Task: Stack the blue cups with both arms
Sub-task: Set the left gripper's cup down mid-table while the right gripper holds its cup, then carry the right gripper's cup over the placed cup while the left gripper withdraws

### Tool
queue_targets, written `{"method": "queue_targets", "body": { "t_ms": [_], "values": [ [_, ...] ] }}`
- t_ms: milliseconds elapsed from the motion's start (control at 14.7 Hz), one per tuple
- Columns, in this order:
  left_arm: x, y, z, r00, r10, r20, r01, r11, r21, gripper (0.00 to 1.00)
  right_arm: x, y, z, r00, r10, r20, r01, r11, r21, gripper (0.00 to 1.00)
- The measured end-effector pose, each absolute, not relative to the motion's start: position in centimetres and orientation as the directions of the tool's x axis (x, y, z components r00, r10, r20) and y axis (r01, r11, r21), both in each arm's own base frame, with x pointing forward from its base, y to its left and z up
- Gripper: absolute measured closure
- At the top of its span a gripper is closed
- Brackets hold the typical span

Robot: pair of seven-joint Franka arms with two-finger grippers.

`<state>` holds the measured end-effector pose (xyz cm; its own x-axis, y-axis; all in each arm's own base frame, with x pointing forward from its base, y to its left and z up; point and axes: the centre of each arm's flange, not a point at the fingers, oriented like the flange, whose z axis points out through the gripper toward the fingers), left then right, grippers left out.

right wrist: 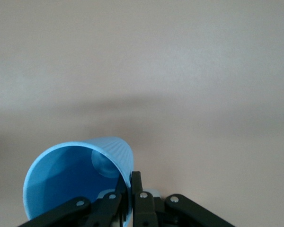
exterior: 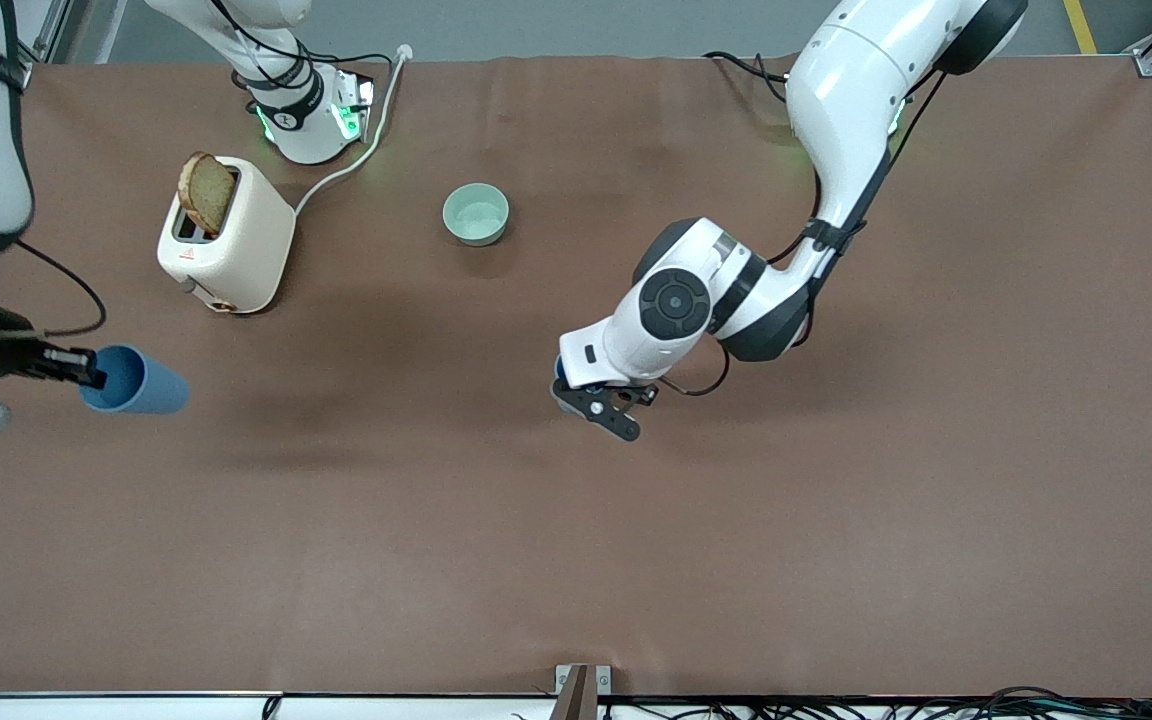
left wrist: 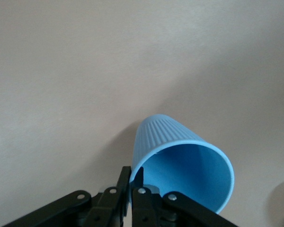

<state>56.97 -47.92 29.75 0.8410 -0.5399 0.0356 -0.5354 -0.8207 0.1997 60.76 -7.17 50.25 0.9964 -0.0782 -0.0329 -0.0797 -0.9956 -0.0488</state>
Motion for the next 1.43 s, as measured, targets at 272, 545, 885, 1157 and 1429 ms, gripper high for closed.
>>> {"method": "queue_targets", "body": {
  "t_ms": [272, 545, 885, 1157, 1429],
  "values": [
    [55.6, -49.4, 26.4, 0.816, -0.578, 0.013, -0.572, -0.804, 0.165, 0.95, 58.1, -6.2, 55.3, 0.998, -0.066, -0.021, -0.067, -0.997, -0.046, 0.95],
    [55.2, -50.3, 26.1, 0.820, -0.572, 0.025, -0.568, -0.808, 0.158, 0.81, 55.2, -4.5, 59.6, 0.999, -0.040, -0.013, -0.041, -0.998, -0.044, 0.95],
    [56.8, -48.6, 32.8, 0.823, -0.567, 0.042, -0.568, -0.820, 0.073, 0.35, 53.3, -2.1, 61.9, 1.000, -0.014, -0.009, -0.014, -0.999, -0.050, 0.95],
    [62.9, -36.7, 43.3, 0.891, -0.447, 0.086, -0.440, -0.894, -0.084, 0.00, 53.4, 0.1, 61.8, 1.000, -0.021, -0.006, -0.021, -0.998, -0.064, 0.95],
    [67.7, -23.5, 47.7, 0.961, -0.240, 0.134, -0.226, -0.967, -0.115, 0.00, 54.0, 4.7, 61.9, 0.998, -0.058, 0.040, -0.055, -0.995, -0.079, 0.95]
  ]
}}
